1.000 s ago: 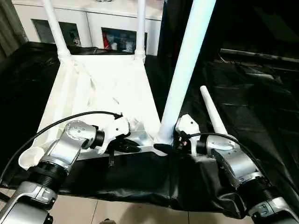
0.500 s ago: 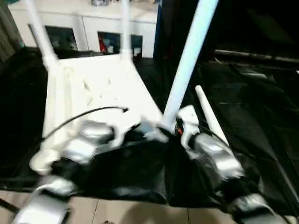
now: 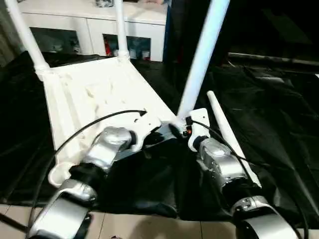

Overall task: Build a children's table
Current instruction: Rotate leg to tighten

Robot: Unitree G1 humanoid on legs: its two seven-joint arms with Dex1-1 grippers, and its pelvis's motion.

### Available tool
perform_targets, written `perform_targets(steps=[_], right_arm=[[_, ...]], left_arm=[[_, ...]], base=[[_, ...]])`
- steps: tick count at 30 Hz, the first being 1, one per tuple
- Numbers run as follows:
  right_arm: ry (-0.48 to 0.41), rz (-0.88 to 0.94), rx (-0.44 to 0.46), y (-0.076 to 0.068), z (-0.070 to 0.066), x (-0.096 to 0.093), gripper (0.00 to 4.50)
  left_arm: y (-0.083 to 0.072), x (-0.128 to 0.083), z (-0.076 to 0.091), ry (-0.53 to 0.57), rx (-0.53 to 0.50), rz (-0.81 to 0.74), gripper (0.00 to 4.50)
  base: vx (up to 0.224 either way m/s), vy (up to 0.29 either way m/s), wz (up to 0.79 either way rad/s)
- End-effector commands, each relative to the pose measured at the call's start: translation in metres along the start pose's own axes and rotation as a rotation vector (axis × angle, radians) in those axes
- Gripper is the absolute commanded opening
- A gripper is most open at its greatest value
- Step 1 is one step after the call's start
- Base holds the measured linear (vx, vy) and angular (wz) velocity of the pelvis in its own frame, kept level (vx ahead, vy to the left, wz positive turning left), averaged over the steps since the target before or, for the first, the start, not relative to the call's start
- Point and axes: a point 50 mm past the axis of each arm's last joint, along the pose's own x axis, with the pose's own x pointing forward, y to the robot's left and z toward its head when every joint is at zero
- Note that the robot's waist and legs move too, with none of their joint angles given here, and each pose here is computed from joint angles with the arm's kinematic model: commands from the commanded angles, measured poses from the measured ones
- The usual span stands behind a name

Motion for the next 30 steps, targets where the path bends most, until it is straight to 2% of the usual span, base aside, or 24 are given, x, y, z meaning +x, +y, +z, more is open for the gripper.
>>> perform_targets(steps=[1, 6, 12, 17, 19, 22, 23, 24, 30], right_arm=[[-0.025, 0.093, -0.028, 0.002, 0.008, -0.003, 3.86], [-0.001, 0.296, -0.165, -0.012, 0.013, -0.026, 3.86], [0.057, 0.490, -0.215, -0.012, 0.016, -0.044, 3.86], [0.086, 0.503, -0.250, -0.010, 0.013, -0.041, 3.86], [0.078, 0.499, -0.237, -0.008, 0.013, -0.038, 3.59], [0.073, 0.510, -0.227, -0.004, 0.013, -0.037, 3.46], [0.075, 0.514, -0.226, -0.003, 0.013, -0.037, 3.17], [0.076, 0.517, -0.225, -0.002, 0.012, -0.038, 3.08], [0.079, 0.523, -0.219, -0.001, 0.011, -0.038, 2.79]], left_arm=[[-0.008, -0.004, -0.012, -0.012, -0.003, -0.076, 0.00], [-0.011, -0.023, -0.018, -0.021, 0.029, -0.211, 0.00], [-0.015, -0.037, -0.019, -0.033, 0.049, -0.309, 0.00], [-0.016, -0.038, -0.020, -0.029, 0.048, -0.316, 0.00], [-0.015, -0.038, -0.020, -0.031, 0.044, -0.312, 0.00], [-0.016, -0.038, -0.020, -0.033, 0.042, -0.313, 0.00], [-0.017, -0.038, -0.020, -0.033, 0.040, -0.315, 0.00], [-0.017, -0.038, -0.020, -0.033, 0.038, -0.318, 0.00], [-0.017, -0.040, -0.022, -0.025, 0.032, -0.322, 0.00]], base=[[0.000, 0.000, 0.00], [0.000, 0.000, 0.00], [0.000, 0.000, 0.00], [0.000, 0.000, 0.00], [0.000, 0.000, 0.00], [0.000, 0.000, 0.00], [0.000, 0.000, 0.00], [0.000, 0.000, 0.00], [0.000, 0.000, 0.00]])
